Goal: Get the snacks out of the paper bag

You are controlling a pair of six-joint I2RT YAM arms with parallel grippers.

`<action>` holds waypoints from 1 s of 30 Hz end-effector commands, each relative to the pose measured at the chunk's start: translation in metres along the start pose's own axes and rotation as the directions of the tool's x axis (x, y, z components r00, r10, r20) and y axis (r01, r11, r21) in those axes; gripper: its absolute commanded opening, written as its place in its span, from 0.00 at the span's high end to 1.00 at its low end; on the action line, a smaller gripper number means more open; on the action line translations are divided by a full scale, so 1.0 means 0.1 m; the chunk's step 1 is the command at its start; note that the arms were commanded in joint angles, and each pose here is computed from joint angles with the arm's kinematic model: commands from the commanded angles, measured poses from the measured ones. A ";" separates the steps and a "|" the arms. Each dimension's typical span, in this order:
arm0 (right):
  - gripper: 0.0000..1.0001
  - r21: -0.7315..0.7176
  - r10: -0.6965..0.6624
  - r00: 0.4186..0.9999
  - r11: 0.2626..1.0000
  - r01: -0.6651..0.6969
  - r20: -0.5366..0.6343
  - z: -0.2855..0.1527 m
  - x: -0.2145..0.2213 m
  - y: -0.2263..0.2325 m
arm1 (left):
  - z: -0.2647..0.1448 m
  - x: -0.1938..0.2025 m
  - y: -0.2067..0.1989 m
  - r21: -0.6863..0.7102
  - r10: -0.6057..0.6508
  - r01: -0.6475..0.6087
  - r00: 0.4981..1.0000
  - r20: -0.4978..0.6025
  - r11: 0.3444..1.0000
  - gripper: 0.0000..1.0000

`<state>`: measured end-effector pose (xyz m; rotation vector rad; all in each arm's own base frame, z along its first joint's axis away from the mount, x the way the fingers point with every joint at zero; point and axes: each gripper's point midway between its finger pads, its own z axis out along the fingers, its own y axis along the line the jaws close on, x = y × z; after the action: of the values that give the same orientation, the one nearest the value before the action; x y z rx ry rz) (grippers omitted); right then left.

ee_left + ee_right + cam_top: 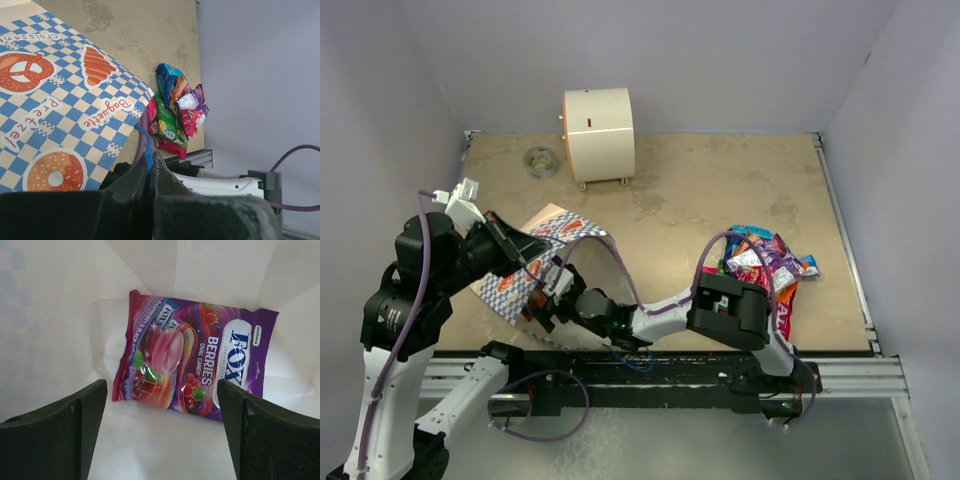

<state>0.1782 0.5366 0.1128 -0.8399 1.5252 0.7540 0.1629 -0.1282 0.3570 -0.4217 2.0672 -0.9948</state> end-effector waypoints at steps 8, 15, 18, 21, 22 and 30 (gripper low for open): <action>0.08 0.068 -0.004 0.995 0.998 -0.003 0.098 0.60 -0.22 -0.26 | -0.05 -0.01 -0.30 0.121 0.019 -0.015 0.999 -0.036 0.992 1.00; 0.08 0.184 0.017 1.000 0.983 -0.018 0.004 0.82 0.05 -0.69 | -0.12 0.03 -0.31 0.134 0.020 -0.015 0.999 -0.038 0.991 1.00; 0.12 0.202 0.077 0.997 0.977 -0.070 -0.031 0.85 0.18 -0.87 | -0.13 0.04 -0.29 0.125 0.016 -0.011 0.999 -0.037 0.992 1.00; 0.15 0.212 0.077 0.995 0.975 -0.063 -0.060 0.85 0.32 -0.92 | -0.12 0.05 -0.27 0.115 0.009 -0.004 0.999 -0.042 0.993 1.00; 0.15 0.215 0.072 0.995 0.975 -0.055 -0.072 0.85 0.37 -0.93 | -0.12 0.04 -0.27 0.112 0.006 -0.001 0.999 -0.041 0.994 1.00; 0.23 0.310 0.068 0.982 0.951 -0.010 -0.177 0.80 0.72 -1.09 | -0.10 0.08 -0.16 0.070 -0.026 0.029 0.999 -0.047 0.997 1.00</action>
<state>0.2908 0.5544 0.0503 -0.7190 1.6939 0.5730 0.1548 -0.1381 0.3586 -0.3790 2.1025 -1.0624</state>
